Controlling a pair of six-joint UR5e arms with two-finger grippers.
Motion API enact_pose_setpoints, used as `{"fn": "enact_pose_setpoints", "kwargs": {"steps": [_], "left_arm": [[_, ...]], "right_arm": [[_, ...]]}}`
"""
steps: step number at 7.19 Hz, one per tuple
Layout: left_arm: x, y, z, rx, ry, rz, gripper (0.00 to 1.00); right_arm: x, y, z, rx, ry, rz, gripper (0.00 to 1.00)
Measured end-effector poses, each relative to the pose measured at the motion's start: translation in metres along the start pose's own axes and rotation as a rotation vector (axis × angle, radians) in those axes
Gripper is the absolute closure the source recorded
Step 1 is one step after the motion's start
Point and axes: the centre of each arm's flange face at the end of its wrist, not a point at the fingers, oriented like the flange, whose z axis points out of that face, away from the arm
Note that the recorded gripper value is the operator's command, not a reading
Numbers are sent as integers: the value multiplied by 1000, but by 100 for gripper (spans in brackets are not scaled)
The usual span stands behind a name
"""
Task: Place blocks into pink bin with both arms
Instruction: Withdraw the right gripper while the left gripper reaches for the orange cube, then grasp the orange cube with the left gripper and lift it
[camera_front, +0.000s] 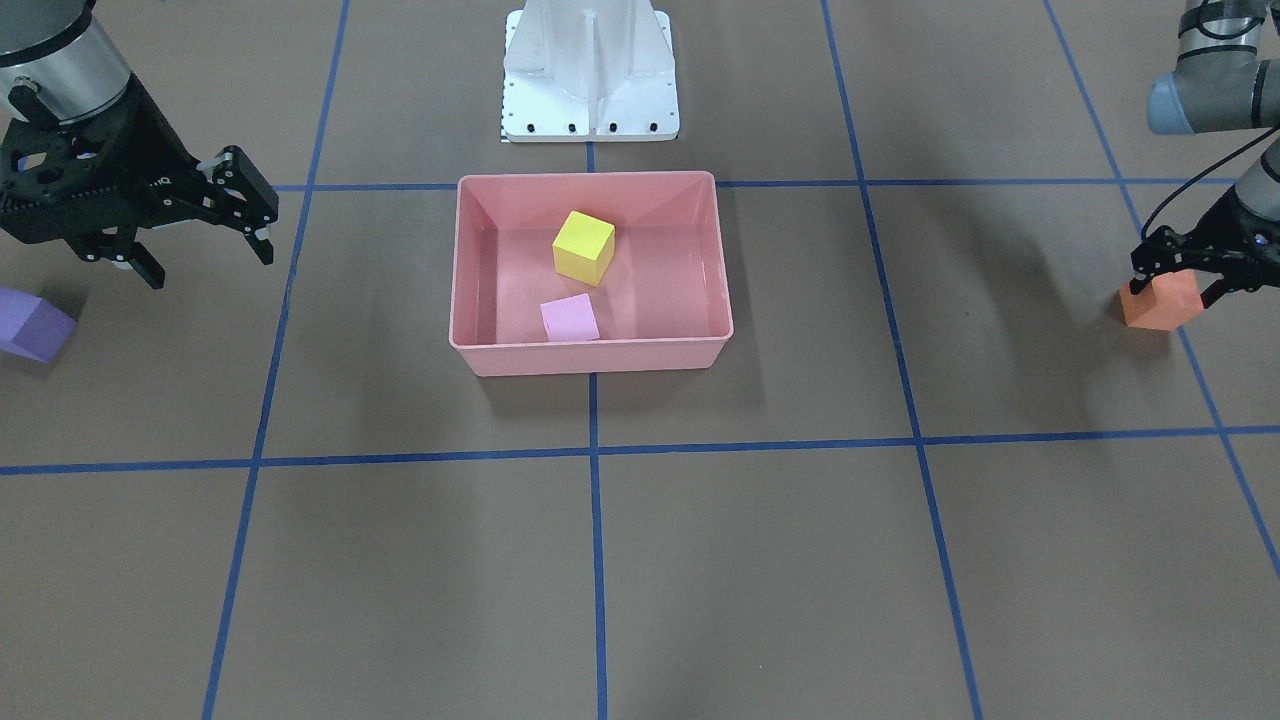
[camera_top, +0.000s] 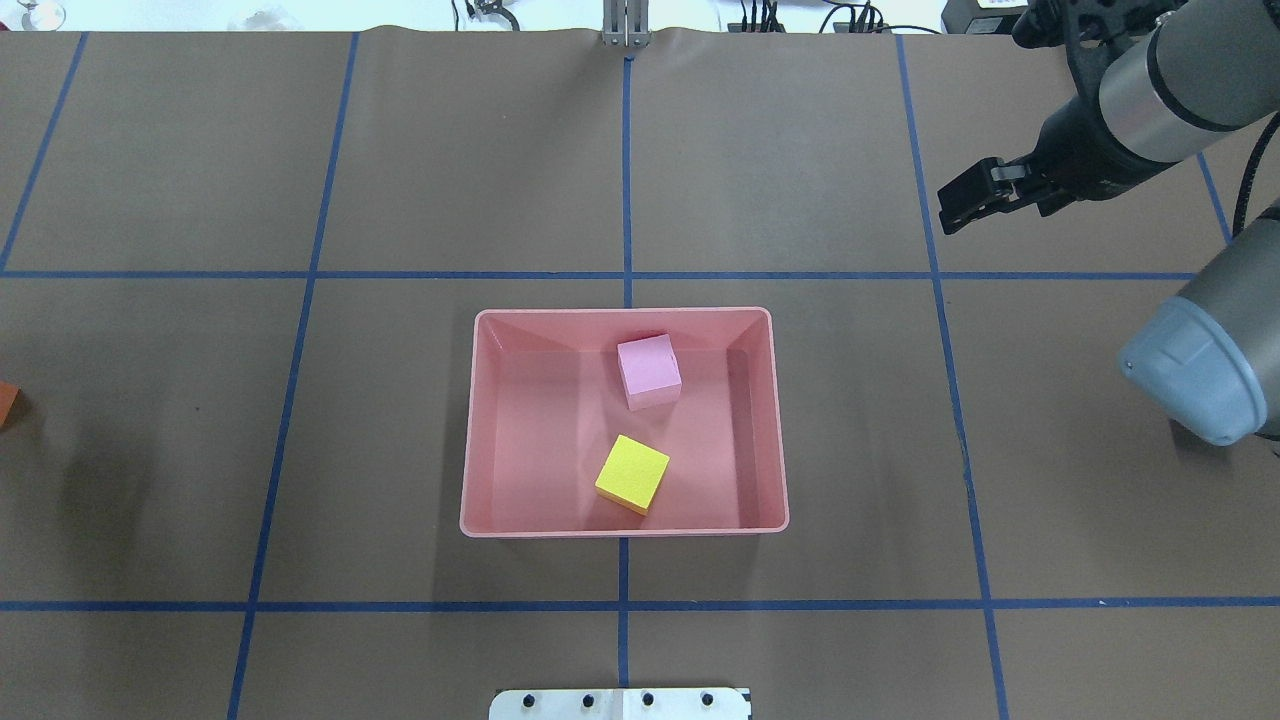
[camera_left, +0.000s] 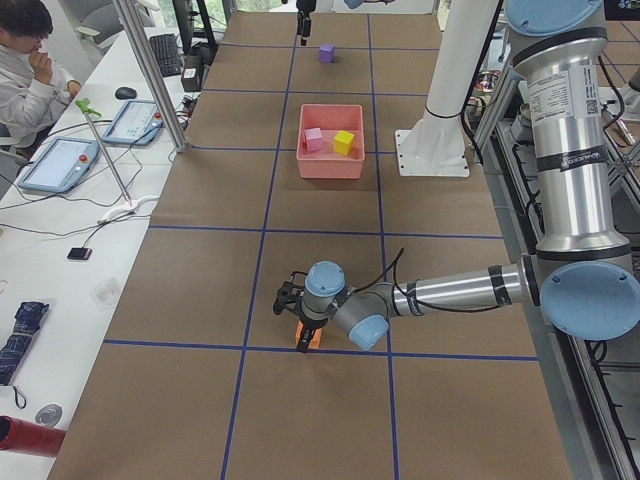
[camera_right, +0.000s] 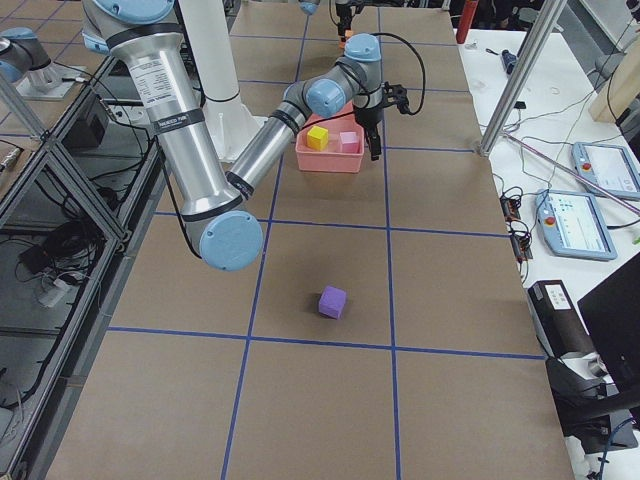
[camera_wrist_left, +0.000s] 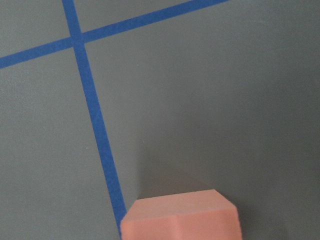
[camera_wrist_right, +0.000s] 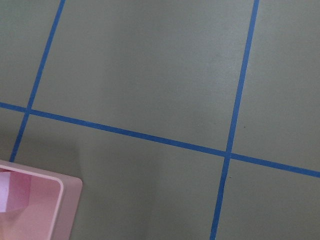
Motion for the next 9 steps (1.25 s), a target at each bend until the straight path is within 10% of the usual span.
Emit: {"fn": "enact_pose_setpoints", "kwargs": {"steps": [5, 9], "left_arm": [[58, -64, -32, 36, 79, 34, 80], [245, -183, -171, 8, 128, -95, 80]], "right_arm": [[122, -5, -19, -37, 10, -111, 0], [256, 44, -12, -114, 26, -201, 0]]}}
